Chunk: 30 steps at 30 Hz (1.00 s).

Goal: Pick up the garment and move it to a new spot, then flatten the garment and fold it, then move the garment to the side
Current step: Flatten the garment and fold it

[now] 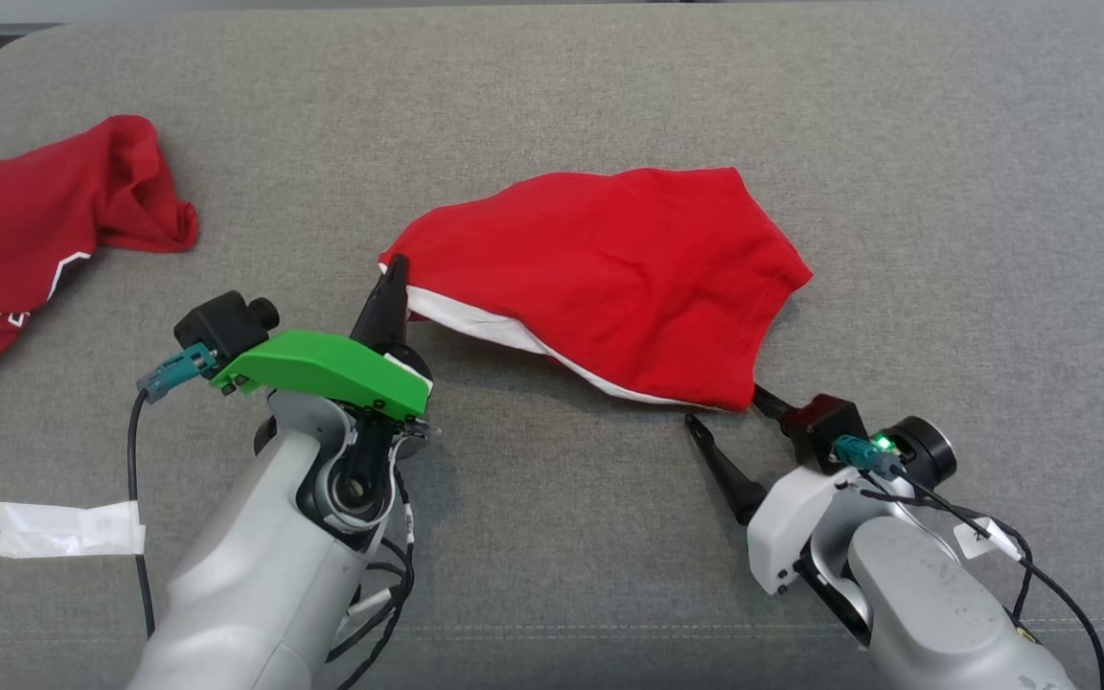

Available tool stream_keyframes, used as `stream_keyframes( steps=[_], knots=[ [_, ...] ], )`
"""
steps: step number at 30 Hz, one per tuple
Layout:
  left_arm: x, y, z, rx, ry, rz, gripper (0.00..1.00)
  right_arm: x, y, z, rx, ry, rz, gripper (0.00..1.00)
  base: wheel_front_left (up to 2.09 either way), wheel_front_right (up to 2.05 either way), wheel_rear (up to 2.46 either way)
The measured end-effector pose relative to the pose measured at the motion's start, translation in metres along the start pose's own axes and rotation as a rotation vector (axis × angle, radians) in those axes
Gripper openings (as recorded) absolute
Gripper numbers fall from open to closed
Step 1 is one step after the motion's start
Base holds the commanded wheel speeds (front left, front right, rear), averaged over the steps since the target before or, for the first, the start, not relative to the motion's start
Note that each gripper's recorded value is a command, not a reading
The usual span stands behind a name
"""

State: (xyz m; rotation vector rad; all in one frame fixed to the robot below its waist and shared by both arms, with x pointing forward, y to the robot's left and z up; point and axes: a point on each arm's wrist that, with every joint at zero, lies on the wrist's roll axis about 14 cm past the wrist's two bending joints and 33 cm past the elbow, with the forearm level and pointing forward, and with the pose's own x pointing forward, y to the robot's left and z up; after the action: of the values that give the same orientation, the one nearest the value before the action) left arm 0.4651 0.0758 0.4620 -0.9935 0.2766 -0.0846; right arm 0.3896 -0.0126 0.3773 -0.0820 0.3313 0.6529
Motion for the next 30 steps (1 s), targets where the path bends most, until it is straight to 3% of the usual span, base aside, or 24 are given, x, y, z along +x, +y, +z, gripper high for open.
stream_keyframes(
  steps=[5,7,8,9,11,12,13,16,21,30],
  knots=[
    [0.003,0.008,0.003,0.010,-0.009,0.020,0.00,0.015,0.005,0.001,-0.011,0.006,0.038,1.00,0.00,0.00,0.00],
    [0.004,0.010,0.003,0.018,-0.012,0.023,0.00,0.018,0.009,-0.001,-0.018,0.013,0.058,0.76,0.00,0.00,0.00],
    [0.005,0.011,0.004,0.018,-0.015,0.026,0.00,0.019,0.012,-0.001,-0.020,0.014,0.069,0.50,0.00,0.00,0.00],
    [0.005,0.012,0.006,0.018,-0.020,0.029,0.00,0.021,0.014,0.000,-0.018,0.011,0.078,0.45,0.00,0.00,0.00],
    [0.006,0.013,0.006,0.019,-0.020,0.033,0.00,0.023,0.016,0.002,-0.014,0.004,0.086,0.23,0.00,0.00,0.00],
    [0.006,0.013,0.006,0.019,-0.021,0.035,0.00,0.023,0.017,0.003,-0.011,0.002,0.087,0.06,0.00,0.00,0.00],
    [0.007,0.012,0.007,0.018,-0.026,0.033,0.00,0.023,0.018,0.005,-0.011,-0.007,0.091,0.00,0.00,0.00,0.00],
    [0.008,0.010,0.013,0.017,-0.048,0.026,0.00,0.025,0.017,0.028,-0.001,-0.079,0.086,0.00,0.00,0.00,0.00],
    [0.013,-0.008,0.024,0.085,-0.086,-0.033,0.00,0.022,-0.006,0.098,0.024,-0.293,0.019,0.00,0.00,0.00,0.00],
    [0.013,-0.074,0.045,0.206,-0.176,-0.245,0.00,-0.026,-0.054,0.194,-0.011,-0.601,-0.122,0.00,0.00,0.00,0.00]
  ],
)
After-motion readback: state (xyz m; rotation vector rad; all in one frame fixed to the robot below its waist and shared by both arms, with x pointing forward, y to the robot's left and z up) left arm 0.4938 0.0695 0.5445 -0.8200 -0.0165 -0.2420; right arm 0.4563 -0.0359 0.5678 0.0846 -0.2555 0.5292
